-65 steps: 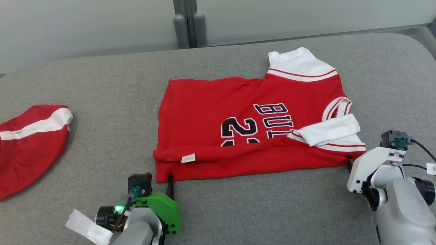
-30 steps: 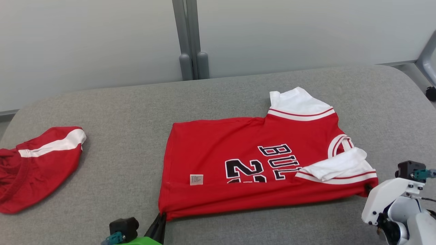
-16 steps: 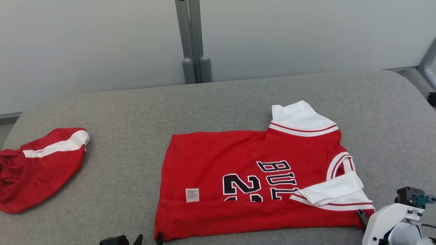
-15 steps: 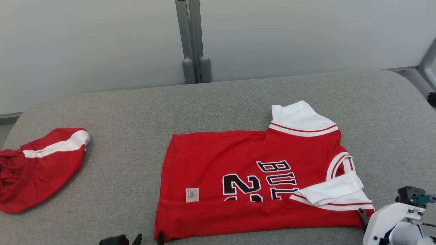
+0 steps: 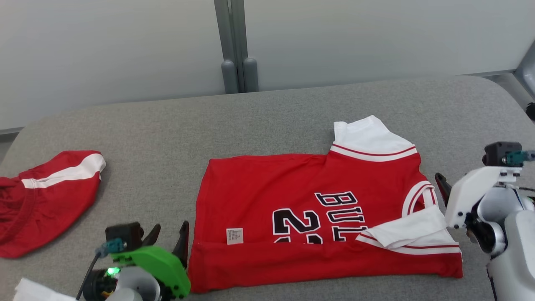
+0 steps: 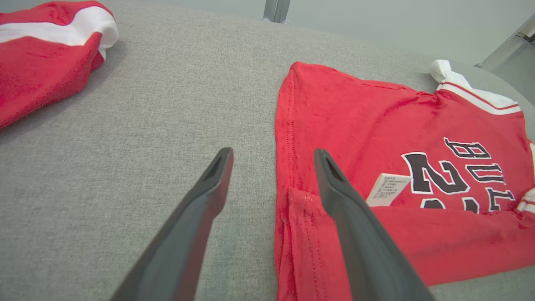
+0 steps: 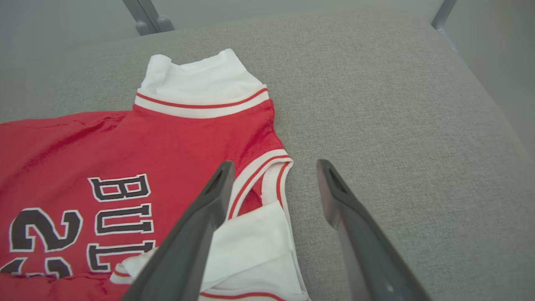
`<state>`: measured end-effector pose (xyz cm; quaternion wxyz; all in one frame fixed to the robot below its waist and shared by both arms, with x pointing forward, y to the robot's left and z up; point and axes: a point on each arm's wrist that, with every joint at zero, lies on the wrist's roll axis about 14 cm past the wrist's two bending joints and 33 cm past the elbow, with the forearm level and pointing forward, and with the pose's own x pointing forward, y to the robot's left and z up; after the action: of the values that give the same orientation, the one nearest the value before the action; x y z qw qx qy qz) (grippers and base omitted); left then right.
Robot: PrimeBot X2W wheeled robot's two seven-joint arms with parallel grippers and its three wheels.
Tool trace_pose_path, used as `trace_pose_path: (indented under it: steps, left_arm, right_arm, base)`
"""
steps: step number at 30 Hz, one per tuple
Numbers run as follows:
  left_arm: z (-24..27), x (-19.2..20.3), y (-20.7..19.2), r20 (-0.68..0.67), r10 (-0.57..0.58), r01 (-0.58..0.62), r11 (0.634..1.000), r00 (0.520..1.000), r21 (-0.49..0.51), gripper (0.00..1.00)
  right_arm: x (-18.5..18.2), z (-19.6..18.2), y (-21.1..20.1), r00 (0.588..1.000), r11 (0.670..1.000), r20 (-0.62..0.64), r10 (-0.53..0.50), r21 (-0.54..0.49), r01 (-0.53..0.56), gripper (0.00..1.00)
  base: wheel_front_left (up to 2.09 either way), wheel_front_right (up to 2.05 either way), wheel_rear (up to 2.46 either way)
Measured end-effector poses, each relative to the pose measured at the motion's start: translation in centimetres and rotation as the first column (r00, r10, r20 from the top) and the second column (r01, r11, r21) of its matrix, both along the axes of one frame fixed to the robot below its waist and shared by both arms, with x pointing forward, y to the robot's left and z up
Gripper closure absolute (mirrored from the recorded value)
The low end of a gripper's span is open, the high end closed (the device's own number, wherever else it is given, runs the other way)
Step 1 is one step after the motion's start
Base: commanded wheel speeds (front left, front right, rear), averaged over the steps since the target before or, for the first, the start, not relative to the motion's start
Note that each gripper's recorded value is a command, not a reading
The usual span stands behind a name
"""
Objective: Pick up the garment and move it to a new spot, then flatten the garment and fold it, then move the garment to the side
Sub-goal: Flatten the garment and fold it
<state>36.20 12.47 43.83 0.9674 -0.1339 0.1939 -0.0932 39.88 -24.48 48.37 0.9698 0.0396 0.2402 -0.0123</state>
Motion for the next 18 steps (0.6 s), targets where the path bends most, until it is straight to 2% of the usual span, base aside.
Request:
trace_pose_path:
  steps: [3,8,14,18]
  left_arm:
    - [0.8,2.3,-1.4,-0.023,-0.042,0.042,0.999,0.999,0.004,0.0]
    - [2.1,6.7,-3.5,-0.054,-0.101,0.102,0.995,0.993,0.016,0.0]
    - [1.3,10.8,-4.2,-0.13,-0.115,0.123,0.991,0.985,0.053,0.0]
    - [-0.4,12.0,-5.3,-0.189,-0.146,0.162,0.984,0.971,0.076,0.0]
  right_arm:
    - [2.3,1.1,1.3,0.999,0.999,0.002,0.039,0.017,-0.039,0.0]
    - [6.1,2.3,2.7,0.996,0.996,0.013,0.087,-0.014,-0.087,0.0]
    - [10.6,3.5,4.2,0.991,0.992,0.054,0.124,-0.03,-0.123,0.0]
    - [13.0,3.5,4.5,0.988,0.99,0.071,0.134,-0.048,-0.131,0.0]
  base:
    - [0.0,0.0,0.0]
    - [0.0,0.0,0.0]
    - [0.0,0.0,0.0]
    - [0.0,0.0,0.0]
